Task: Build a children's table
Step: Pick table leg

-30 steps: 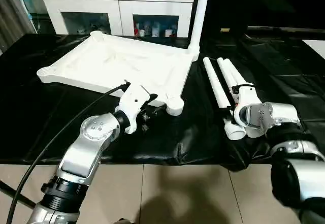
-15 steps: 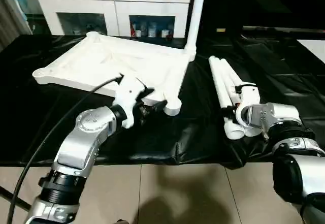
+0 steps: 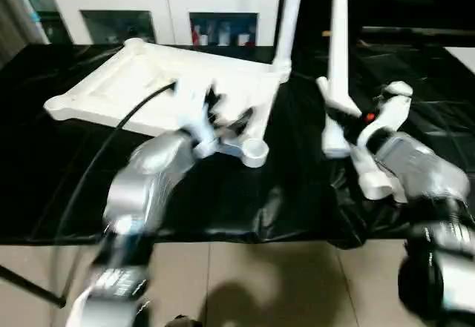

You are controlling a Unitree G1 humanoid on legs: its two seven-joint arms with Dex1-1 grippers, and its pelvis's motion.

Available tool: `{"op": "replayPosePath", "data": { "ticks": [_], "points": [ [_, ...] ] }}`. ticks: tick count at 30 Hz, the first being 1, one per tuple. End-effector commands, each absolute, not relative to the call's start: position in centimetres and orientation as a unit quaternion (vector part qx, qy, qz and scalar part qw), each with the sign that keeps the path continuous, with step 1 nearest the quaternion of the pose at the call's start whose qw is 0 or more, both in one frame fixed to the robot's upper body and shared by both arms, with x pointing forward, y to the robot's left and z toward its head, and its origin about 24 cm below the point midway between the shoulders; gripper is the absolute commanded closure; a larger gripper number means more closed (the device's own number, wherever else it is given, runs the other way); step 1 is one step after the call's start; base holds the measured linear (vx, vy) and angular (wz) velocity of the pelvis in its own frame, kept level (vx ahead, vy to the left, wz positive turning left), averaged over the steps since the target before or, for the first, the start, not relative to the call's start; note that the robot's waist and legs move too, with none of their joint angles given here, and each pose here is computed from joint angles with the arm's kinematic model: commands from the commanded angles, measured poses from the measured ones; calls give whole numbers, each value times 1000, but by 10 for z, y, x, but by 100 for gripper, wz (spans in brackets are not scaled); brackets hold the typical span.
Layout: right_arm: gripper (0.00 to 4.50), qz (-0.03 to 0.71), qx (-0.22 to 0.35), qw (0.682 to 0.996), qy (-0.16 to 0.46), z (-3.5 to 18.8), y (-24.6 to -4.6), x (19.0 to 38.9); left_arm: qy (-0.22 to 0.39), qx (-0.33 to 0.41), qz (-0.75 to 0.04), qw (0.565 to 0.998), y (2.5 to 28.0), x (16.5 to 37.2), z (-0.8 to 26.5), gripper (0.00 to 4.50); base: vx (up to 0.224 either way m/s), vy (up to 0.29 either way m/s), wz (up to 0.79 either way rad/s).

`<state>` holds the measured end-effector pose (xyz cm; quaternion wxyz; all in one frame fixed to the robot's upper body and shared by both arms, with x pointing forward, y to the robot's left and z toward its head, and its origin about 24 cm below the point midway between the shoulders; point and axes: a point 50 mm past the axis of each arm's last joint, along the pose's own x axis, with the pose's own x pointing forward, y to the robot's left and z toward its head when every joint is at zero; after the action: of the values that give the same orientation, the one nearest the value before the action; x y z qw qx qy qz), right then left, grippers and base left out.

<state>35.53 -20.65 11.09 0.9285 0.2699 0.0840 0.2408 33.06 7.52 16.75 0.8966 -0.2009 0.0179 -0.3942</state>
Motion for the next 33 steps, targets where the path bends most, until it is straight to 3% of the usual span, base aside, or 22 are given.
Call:
{"op": "replayPosePath", "data": {
  "ticks": [1, 4, 14, 17, 26, 33],
  "points": [
    [267, 292, 279, 913, 59, 120, -204, 349, 20, -260, -419, 870, 73, 332, 176, 0, 0, 0, 0],
    [267, 376, 297, 877, 36, 131, -200, 332, 33, -311, -453, 835, 62, 341, 190, 0, 0, 0, 0],
    [267, 487, 294, 822, 22, 146, -170, 310, 83, -307, -449, 835, 56, 346, 185, 0, 0, 0, 0],
    [267, 538, 282, 793, 38, 142, -151, 299, 74, -336, -449, 825, 59, 349, 193, 0, 0, 0, 0],
    [267, 542, 272, 794, 45, 141, -143, 301, 59, -348, -456, 817, 65, 350, 205, 0, 0, 0, 0],
    [267, 539, 264, 798, 46, 141, -147, 300, 66, -366, -457, 808, 72, 351, 206, 64, 0, 0, 0]
  ]
}}
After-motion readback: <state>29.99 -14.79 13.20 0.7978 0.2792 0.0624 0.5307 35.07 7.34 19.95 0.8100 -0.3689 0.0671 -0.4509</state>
